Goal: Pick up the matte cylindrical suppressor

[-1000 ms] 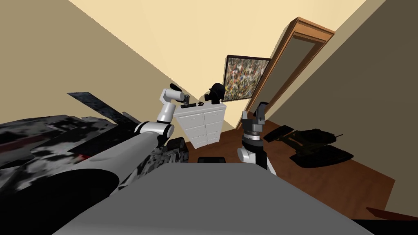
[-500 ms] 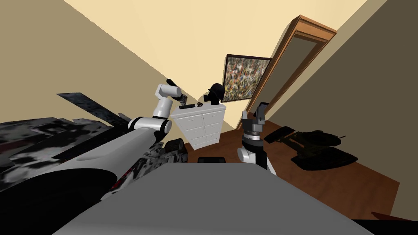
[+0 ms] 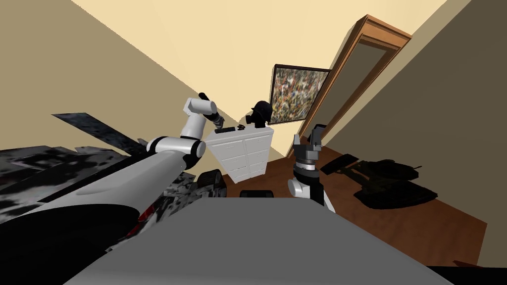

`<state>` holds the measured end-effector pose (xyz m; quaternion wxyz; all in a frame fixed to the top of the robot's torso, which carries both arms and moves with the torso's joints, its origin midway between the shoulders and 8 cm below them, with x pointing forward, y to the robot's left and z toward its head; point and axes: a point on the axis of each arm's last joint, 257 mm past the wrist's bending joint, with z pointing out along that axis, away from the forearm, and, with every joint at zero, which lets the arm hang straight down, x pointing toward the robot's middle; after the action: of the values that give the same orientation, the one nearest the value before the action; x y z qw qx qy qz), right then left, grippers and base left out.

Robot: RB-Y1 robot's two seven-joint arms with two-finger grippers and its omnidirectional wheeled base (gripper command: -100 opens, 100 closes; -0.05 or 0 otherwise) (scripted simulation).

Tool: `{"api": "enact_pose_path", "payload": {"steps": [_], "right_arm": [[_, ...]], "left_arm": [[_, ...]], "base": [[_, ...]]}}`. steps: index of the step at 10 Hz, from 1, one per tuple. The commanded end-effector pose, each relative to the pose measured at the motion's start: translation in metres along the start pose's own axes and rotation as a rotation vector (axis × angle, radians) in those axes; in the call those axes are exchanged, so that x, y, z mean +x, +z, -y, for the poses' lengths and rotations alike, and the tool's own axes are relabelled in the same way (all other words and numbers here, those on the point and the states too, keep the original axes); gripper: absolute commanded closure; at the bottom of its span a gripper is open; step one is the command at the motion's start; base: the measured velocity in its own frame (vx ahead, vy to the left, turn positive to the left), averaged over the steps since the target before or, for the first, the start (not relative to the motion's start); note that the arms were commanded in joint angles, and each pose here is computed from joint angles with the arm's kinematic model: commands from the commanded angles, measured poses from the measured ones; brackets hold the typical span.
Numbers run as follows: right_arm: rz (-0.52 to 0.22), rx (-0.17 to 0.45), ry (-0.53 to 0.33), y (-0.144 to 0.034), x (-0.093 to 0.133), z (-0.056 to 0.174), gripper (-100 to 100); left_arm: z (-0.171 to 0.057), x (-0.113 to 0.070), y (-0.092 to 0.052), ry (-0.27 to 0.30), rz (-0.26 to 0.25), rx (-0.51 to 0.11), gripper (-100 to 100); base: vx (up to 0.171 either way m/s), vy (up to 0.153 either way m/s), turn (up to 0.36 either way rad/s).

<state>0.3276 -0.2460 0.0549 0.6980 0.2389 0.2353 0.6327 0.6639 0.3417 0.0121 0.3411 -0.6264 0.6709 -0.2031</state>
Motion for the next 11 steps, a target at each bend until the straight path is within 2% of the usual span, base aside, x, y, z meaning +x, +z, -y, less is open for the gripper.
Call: {"api": "enact_pose_path", "payload": {"steps": [1,2,3,4,5,6,8,9,10,11], "right_arm": [[0.000,0.000,0.000,0.000,0.000,0.000,0],[0.000,0.000,0.000,0.000,0.000,0.000,0],[0.000,0.000,0.000,0.000,0.000,0.000,0],[0.000,0.000,0.000,0.000,0.000,0.000,0],[0.000,0.000,0.000,0.000,0.000,0.000,0],[0.000,0.000,0.000,0.000,0.000,0.000,0],[0.000,0.000,0.000,0.000,0.000,0.000,0],[0.000,0.000,0.000,0.000,0.000,0.000,0],[0.000,0.000,0.000,0.000,0.000,0.000,0],[0.000,0.000,0.000,0.000,0.000,0.000,0]], "left_arm": [[-0.018,-0.011,0.003,-0.019,0.001,-0.072,-100],[-0.017,-0.023,-0.007,-0.036,0.004,-0.097,-100],[-0.032,-0.024,-0.003,-0.045,0.002,-0.148,-100],[-0.034,-0.024,-0.003,-0.045,0.001,-0.155,-100],[-0.042,-0.036,-0.011,-0.068,0.000,-0.205,-100],[-0.050,-0.036,-0.010,-0.072,-0.002,-0.234,-100],[-0.050,-0.036,-0.010,-0.072,-0.002,-0.234,-100],[-0.060,-0.045,-0.020,-0.091,-0.007,-0.292,-100],[-0.066,-0.046,-0.018,-0.098,-0.009,-0.309,-100],[-0.075,-0.054,-0.026,-0.120,-0.015,-0.355,-100]], "base": [[0.074,-0.029,-0.004],[0.104,-0.035,-0.018],[0.092,-0.019,-0.001],[0.035,-0.004,-0.003],[0.060,-0.018,-0.024],[0.068,-0.014,-0.006],[0.023,-0.009,0.002],[0.059,-0.027,-0.029],[0.082,-0.021,-0.004],[0.125,-0.031,-0.022]]}}
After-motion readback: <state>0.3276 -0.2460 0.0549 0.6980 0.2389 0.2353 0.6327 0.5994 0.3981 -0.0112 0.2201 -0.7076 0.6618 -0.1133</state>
